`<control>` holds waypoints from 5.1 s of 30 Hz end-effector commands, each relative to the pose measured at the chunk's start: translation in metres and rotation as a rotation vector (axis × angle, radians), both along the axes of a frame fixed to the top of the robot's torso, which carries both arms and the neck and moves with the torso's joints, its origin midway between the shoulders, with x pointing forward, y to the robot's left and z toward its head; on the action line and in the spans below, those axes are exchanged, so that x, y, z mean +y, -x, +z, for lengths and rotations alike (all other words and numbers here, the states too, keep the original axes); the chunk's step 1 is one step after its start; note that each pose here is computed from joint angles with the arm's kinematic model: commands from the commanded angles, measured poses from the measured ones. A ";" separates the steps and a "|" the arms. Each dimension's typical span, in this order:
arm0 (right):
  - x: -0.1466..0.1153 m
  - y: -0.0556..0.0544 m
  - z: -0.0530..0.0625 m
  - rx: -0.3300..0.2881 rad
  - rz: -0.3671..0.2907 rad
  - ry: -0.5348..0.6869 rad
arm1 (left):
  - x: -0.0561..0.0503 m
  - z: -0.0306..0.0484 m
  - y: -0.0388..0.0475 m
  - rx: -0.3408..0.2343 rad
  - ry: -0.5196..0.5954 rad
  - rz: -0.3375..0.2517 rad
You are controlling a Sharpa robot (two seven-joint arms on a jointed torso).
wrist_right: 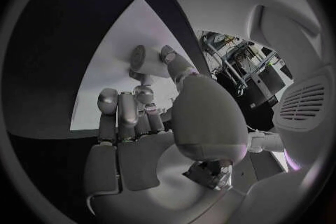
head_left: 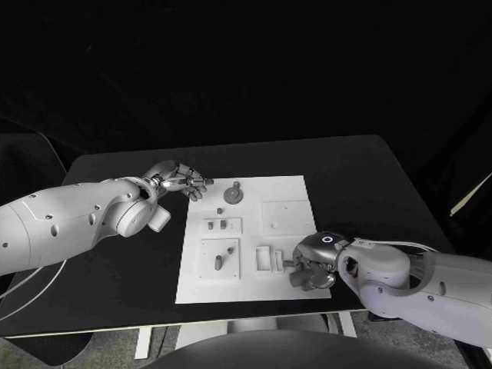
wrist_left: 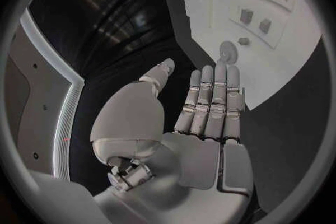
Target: Assemble the parts on the task board
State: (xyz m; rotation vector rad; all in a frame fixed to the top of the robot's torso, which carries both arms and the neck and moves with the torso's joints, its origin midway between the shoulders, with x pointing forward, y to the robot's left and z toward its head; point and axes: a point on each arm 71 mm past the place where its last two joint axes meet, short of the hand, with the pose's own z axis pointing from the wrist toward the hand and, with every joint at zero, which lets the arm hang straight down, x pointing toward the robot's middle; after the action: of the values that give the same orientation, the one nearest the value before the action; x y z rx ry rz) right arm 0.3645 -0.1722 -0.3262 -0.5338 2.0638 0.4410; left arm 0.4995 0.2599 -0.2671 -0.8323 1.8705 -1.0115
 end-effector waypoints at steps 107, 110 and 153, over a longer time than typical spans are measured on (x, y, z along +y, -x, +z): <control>0.071 -0.060 0.021 -0.095 0.487 -0.125 | -0.005 0.0050 -0.0035 -0.008 -0.006 -0.027; 0.071 -0.060 0.021 -0.095 0.490 -0.117 | -0.005 0.0052 -0.0035 -0.008 -0.006 -0.029; 0.071 -0.058 0.013 -0.067 0.483 -0.054 | -0.004 0.0065 -0.0048 -0.012 -0.012 -0.025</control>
State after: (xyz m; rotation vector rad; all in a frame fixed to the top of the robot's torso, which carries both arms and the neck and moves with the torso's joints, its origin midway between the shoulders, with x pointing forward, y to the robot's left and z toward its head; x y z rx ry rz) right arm 0.4247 -0.1019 -0.3110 -0.9817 1.8292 0.7604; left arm 0.5042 0.2579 -0.2618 -0.8067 1.8767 -1.0071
